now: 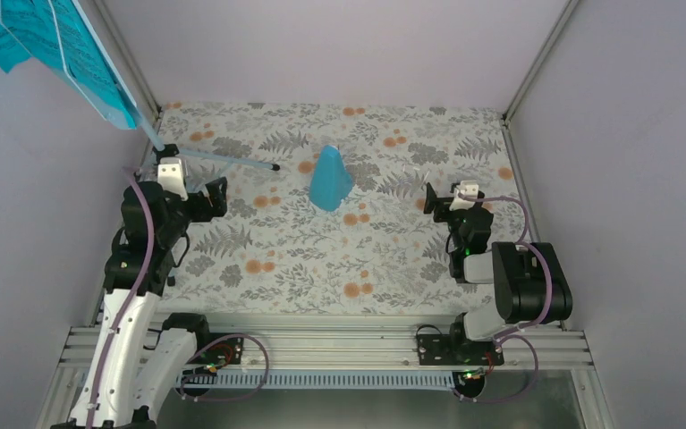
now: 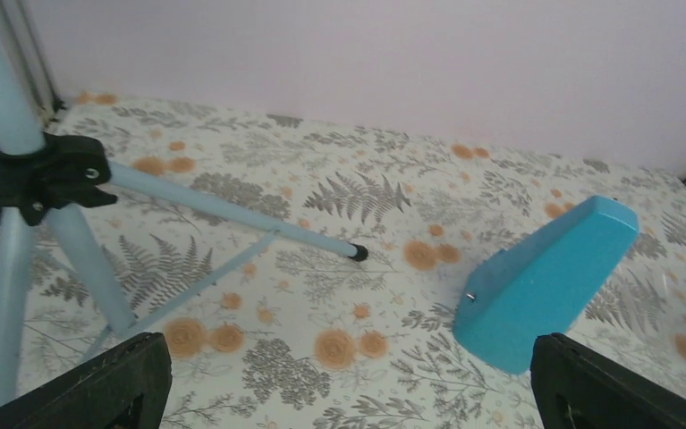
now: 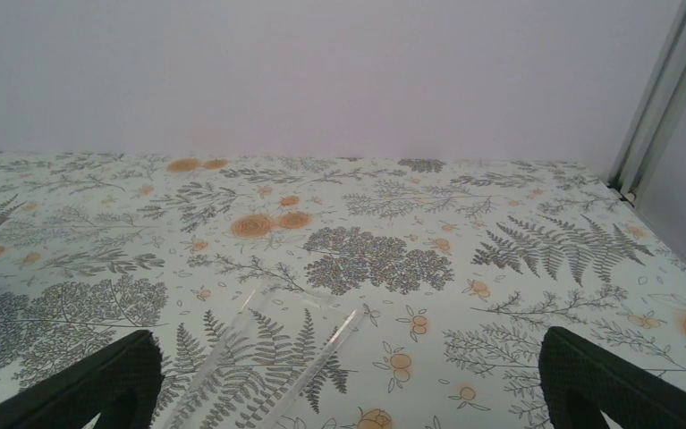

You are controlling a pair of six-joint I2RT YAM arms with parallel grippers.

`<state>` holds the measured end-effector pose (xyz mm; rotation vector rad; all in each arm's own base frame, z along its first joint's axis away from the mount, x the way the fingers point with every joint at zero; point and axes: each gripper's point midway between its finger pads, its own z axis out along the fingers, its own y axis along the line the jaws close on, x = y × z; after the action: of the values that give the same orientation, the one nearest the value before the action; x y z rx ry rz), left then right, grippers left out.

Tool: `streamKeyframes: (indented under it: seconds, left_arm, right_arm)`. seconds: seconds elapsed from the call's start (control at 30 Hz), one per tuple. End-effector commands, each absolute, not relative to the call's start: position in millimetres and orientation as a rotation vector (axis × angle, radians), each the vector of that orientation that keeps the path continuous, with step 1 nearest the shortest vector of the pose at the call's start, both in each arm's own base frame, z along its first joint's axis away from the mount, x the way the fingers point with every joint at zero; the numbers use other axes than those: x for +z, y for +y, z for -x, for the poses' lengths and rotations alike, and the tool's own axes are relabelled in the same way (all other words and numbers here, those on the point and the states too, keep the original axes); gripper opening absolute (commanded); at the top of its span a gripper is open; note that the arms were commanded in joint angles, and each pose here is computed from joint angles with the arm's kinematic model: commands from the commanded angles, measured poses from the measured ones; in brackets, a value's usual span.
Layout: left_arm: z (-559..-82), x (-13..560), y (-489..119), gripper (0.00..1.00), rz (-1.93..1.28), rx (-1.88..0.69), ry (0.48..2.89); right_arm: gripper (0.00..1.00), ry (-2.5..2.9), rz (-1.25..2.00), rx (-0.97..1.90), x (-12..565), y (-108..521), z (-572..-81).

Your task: Pack up the instrument practice props

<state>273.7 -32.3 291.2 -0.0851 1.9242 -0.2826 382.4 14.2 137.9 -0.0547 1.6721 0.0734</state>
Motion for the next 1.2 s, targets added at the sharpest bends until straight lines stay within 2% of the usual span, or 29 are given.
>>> streamKeyframes:
  seconds: [0.0, 0.13, 0.23, 0.37, 0.7, 0.8, 1.17]
  left_arm:
    - [-275.6, 287.1, -46.7, 1.00, 0.074, -0.392, 1.939]
    - [-276.7, 284.2, -77.5, 1.00, -0.053, -0.573, 1.910]
    - [-275.3, 289.3, -102.7, 0.95, -0.174, -0.683, 1.863]
    - [-291.2, 279.6, -142.0, 0.93, -0.281, -0.723, 1.965]
    - [-340.9, 258.4, -252.1, 0.97, -0.579, -0.501, 2.084]
    - [-365.4, 249.0, -263.5, 1.00, -0.594, -0.437, 2.105]
    - [-432.7, 222.9, -299.6, 1.00, -0.745, -0.371, 2.126]
  right_arm:
    - [1.00, 1.615, 0.062, 0.056, 152.7, 10.9, -388.3]
    - [0.99, 1.615, 0.061, 0.056, 152.3, 10.8, -388.2]
    - [0.99, 1.616, 0.061, 0.056, 152.2, 10.8, -388.1]
    - [0.99, 1.615, 0.062, 0.058, 152.6, 11.0, -388.3]
    - [1.00, 1.617, 0.064, 0.062, 152.3, 11.0, -388.5]
    - [1.00, 1.616, 0.065, 0.062, 152.5, 11.1, -388.6]
    - [0.99, 1.617, 0.065, 0.064, 152.2, 11.0, -388.8]
